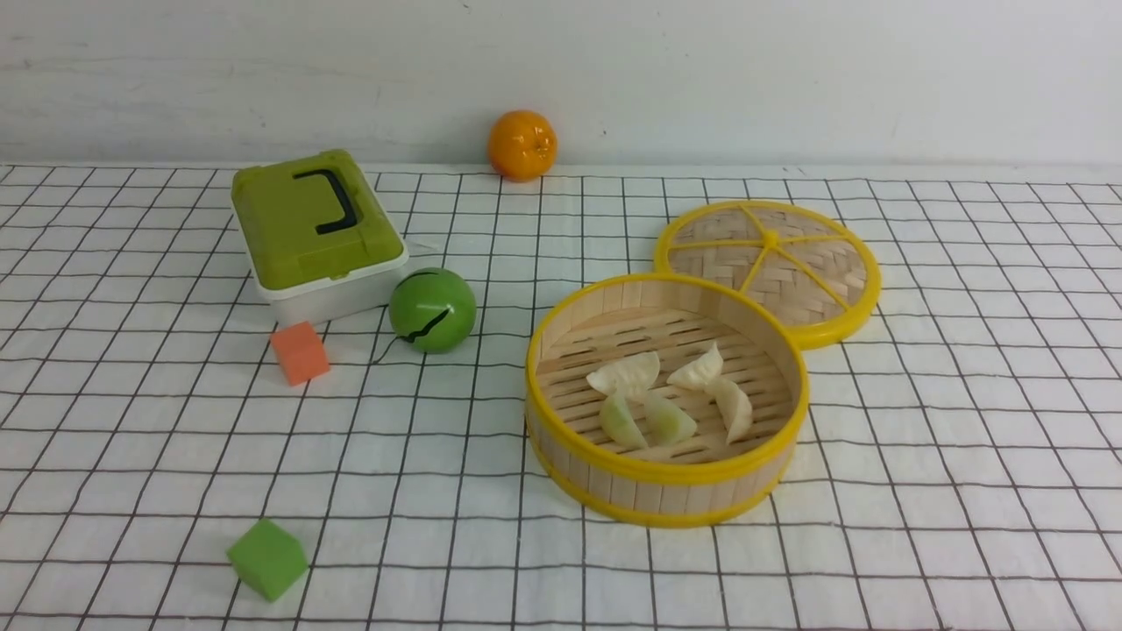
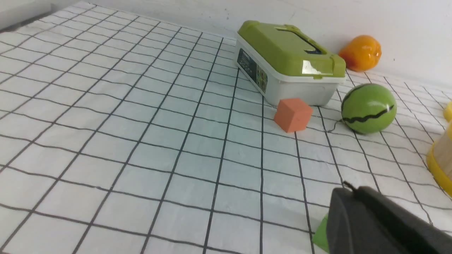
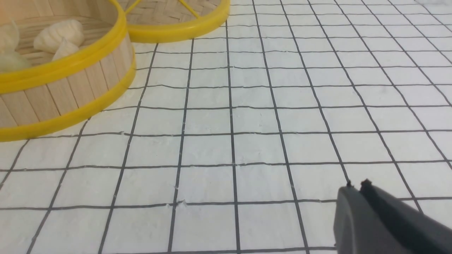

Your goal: Put the dumplings into the steamer on the table with the white tablecloth.

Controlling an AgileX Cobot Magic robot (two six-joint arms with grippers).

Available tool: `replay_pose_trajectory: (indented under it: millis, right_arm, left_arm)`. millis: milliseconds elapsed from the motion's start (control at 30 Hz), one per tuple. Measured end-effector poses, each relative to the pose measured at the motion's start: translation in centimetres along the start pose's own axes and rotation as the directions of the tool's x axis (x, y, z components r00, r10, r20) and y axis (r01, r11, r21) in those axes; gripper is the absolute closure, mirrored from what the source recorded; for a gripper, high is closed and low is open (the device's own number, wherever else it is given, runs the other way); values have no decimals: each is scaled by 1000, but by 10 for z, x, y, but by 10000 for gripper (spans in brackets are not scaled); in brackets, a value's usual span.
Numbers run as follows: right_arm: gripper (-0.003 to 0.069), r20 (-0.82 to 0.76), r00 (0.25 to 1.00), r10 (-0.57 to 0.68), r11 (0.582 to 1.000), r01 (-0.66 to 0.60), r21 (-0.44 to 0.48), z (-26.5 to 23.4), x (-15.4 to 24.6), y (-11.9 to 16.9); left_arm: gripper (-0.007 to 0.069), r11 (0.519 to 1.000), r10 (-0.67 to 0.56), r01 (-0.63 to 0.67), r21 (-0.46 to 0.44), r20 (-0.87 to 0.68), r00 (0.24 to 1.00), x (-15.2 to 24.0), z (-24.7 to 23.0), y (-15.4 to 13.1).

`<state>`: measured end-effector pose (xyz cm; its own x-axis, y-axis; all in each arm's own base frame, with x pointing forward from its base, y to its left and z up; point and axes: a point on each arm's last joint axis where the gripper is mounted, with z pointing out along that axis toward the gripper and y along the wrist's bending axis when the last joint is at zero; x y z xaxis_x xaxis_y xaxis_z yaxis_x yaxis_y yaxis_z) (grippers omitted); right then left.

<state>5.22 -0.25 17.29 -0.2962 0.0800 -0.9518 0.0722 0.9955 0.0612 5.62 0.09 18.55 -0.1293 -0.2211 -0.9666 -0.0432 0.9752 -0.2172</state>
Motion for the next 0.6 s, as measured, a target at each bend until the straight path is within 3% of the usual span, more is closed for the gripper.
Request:
replay_pose_trajectory:
  millis: [267,600]
  right_arm:
    - [629,0,1000,0,1000,0,0,0,0,0]
    - [627,0,1000,0,1000,0,0,0,0,0]
  left_arm:
    - [637,1000,-13,14,1,-142,990,13,-1,1]
    - [637,1000,-18,18,0,-151,988,13,-1,1]
